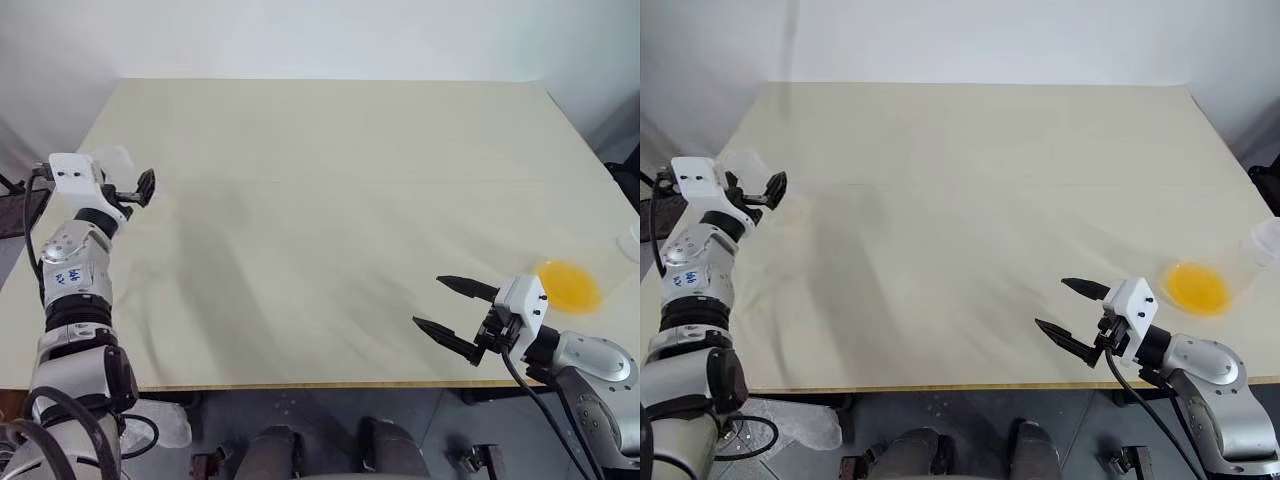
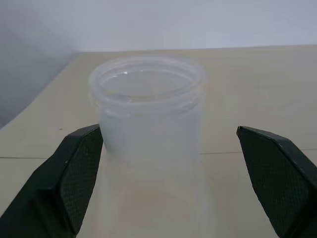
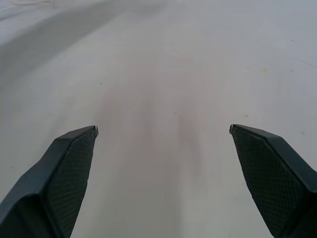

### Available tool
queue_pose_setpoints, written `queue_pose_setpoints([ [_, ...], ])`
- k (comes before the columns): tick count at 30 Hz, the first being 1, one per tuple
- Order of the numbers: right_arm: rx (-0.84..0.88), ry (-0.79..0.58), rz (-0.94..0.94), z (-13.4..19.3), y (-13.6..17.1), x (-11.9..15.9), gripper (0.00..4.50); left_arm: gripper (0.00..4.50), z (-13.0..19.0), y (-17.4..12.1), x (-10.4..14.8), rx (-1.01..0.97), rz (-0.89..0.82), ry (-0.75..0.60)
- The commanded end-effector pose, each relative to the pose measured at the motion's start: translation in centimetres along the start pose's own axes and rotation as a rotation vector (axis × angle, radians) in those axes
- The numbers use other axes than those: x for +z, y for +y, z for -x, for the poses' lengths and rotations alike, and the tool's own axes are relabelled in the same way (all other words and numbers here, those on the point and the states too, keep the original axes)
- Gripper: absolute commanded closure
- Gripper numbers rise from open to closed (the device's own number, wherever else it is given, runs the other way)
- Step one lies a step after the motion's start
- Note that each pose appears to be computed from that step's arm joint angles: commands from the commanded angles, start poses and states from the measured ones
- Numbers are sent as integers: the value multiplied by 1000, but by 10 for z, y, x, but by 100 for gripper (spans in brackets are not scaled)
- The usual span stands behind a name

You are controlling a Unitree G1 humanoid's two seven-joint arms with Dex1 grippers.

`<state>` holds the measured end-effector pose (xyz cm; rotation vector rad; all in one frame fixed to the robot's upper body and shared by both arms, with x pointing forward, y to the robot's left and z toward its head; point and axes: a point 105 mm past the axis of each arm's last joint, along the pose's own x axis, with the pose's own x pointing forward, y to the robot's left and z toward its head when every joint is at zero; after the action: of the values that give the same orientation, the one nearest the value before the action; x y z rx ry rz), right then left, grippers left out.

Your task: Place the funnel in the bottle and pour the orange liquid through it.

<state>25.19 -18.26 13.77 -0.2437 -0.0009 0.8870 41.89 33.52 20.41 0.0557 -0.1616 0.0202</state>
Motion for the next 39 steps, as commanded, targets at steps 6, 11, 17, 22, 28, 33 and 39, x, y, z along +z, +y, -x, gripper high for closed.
queue_pose_setpoints([
  [6, -22, -30, 49, 2, -5, 13, 0, 88, -8, 3, 23, 2, -30, -55],
  [11, -27, -35, 52, 1, -6, 15, 0, 219, -9, -1, 27, -22, -27, -64],
  [17, -39, -99, 26, 2, -12, 29, 0, 219, -16, -30, 49, -185, 6, -134],
  [22, -43, -170, 11, 4, -15, 45, 0, 219, -19, -79, 71, -418, 19, -194],
  [28, 30, -193, 2, 7, -7, 53, 0, 219, -9, -145, 79, -735, 7, -174],
  [33, 64, -284, 18, 13, 1, 68, 0, 219, 21, -205, 91, -1082, -1, -262],
  [39, 106, -316, 24, 22, 18, 72, 0, 219, 53, -252, 75, -1382, 25, -215],
])
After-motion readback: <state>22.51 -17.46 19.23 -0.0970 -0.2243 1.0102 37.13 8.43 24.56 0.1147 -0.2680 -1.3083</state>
